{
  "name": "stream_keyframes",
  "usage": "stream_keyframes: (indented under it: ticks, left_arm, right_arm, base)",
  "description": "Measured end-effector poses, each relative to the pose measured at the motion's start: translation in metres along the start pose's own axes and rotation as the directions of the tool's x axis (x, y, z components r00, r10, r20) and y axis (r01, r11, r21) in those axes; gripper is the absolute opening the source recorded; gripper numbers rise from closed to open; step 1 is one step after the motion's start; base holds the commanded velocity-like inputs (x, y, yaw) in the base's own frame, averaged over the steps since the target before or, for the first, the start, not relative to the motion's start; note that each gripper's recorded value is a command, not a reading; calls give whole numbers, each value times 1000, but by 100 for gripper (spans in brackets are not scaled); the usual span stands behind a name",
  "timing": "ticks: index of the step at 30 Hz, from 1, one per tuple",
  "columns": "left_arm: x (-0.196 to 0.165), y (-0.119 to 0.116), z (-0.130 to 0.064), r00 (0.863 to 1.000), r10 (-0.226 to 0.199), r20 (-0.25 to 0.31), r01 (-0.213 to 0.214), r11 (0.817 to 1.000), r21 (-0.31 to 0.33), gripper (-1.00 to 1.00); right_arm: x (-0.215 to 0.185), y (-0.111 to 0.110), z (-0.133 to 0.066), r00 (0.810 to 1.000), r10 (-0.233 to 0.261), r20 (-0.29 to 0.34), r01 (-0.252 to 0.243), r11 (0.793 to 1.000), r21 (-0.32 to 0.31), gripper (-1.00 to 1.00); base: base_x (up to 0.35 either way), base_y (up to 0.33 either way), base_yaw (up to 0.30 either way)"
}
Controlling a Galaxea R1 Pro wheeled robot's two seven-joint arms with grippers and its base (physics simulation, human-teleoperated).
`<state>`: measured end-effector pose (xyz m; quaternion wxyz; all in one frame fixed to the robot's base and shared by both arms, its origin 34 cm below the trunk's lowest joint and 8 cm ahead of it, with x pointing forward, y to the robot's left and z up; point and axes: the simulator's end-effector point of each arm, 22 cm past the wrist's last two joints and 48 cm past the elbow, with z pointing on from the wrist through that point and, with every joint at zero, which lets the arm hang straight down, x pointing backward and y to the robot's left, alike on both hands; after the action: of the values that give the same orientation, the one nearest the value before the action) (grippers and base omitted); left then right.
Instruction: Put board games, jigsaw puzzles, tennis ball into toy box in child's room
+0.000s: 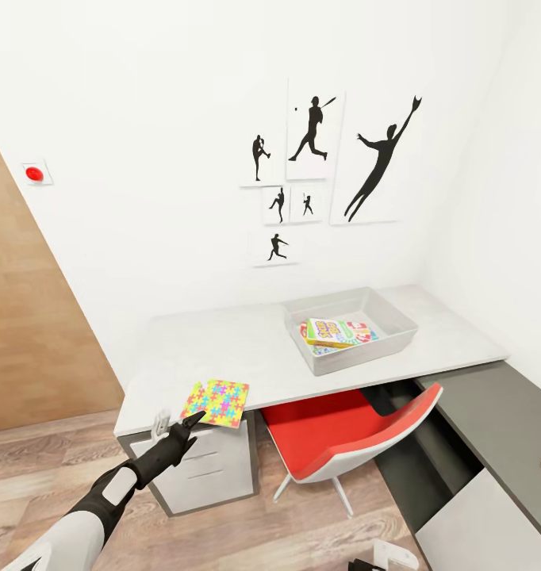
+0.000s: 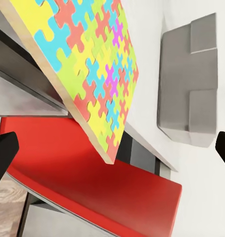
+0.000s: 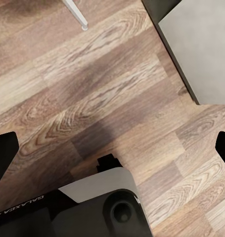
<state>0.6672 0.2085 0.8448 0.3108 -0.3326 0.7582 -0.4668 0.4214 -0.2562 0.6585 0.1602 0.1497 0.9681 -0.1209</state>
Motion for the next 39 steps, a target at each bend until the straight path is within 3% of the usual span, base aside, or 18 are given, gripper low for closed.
stream_keyframes:
  ticks: [33, 39]
  left_arm:
    - [-1, 5, 6, 1000, -2, 1, 2, 1000, 1, 100]
    - [-1, 5, 4, 999, -42, -6, 42, 999, 6, 100]
  right_arm:
    - [-2, 3, 7, 1000, 0, 0, 0, 1000, 0, 100]
    - [-2, 3, 7, 1000, 1, 1, -1, 1000, -1, 100]
  base:
    - [0, 0, 0]
    - [0, 0, 0]
